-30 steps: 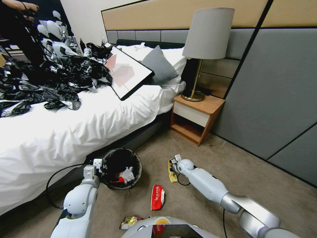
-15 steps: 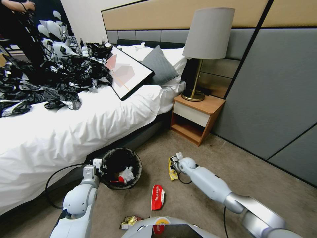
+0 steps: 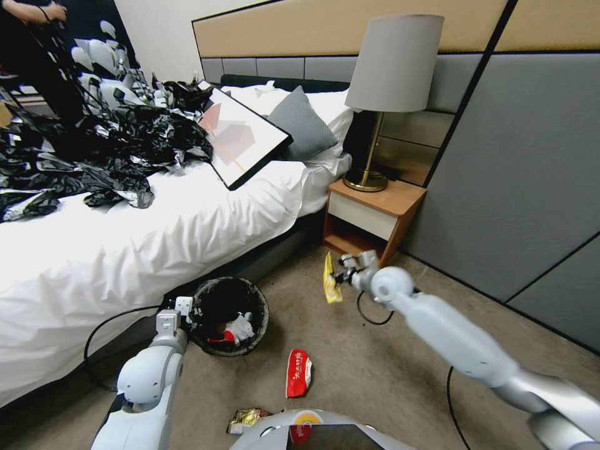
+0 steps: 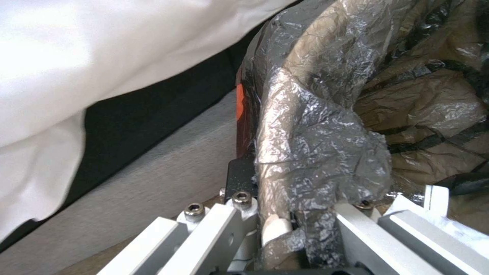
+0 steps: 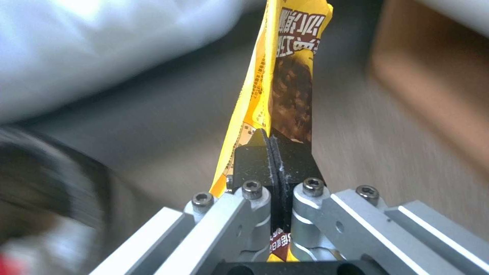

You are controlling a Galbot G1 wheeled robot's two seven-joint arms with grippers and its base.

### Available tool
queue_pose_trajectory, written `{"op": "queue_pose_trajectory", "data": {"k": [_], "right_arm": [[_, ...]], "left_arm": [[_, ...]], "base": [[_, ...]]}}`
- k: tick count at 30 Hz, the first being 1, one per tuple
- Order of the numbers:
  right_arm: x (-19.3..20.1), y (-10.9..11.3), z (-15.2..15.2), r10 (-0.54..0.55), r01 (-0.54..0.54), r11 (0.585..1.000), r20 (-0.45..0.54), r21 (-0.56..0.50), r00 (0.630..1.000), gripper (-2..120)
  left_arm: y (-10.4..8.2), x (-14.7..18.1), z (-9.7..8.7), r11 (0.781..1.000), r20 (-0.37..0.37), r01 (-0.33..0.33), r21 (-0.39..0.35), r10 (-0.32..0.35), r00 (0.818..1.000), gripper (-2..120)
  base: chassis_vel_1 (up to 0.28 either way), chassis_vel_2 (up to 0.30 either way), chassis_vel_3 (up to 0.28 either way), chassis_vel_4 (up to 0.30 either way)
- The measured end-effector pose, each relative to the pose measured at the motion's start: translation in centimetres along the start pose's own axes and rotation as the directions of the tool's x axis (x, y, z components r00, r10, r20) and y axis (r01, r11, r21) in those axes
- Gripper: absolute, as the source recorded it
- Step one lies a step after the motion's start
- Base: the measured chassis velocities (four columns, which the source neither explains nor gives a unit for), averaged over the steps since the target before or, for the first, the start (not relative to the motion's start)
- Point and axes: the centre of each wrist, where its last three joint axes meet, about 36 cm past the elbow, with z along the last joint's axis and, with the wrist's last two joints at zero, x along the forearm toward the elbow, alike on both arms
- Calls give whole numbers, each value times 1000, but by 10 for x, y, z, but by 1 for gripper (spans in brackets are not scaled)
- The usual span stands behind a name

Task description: Pick up the trash bin, then pick up the garbage from the floor and place it into the trash bin.

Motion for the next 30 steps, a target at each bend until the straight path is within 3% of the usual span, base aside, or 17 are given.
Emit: {"op": "queue_pose_trajectory", "data": {"k": [3,6,7,10,14,22,28,30], "right_arm": [[14,16,-22,-62,61,998,43,14,997,0],[32,51,-64,-210,205,977,102,63,972,0],[32,51,-64,-210,205,977,102,63,972,0],[37,85,-93,-347,337,936,101,107,932,0],[30,109,-109,-430,421,899,67,122,900,0],[-4,145,-109,-483,483,866,-35,131,875,0],[-45,163,-83,-477,488,866,-109,111,872,0],[-77,178,-58,-480,495,865,-158,77,863,0]], "left_arm": [[-1,-1,1,1000,-4,-1,1,1,1000,0],[0,-2,2,1000,-7,0,3,0,1000,0],[0,-2,2,1000,-7,0,3,0,1000,0],[2,-3,3,1000,-11,8,5,-8,1000,0],[3,-4,5,1000,-17,11,11,-10,1000,0],[3,-4,6,1000,-18,14,21,-13,1000,0],[3,-3,3,1000,-11,16,24,-16,1000,0],[5,-4,3,999,-9,20,27,-20,1000,0]], "base": [[0,0,0,0],[0,0,0,0],[0,0,0,0],[0,0,0,0],[0,0,0,0],[0,0,0,0],[0,0,0,0],[0,0,0,0]]}}
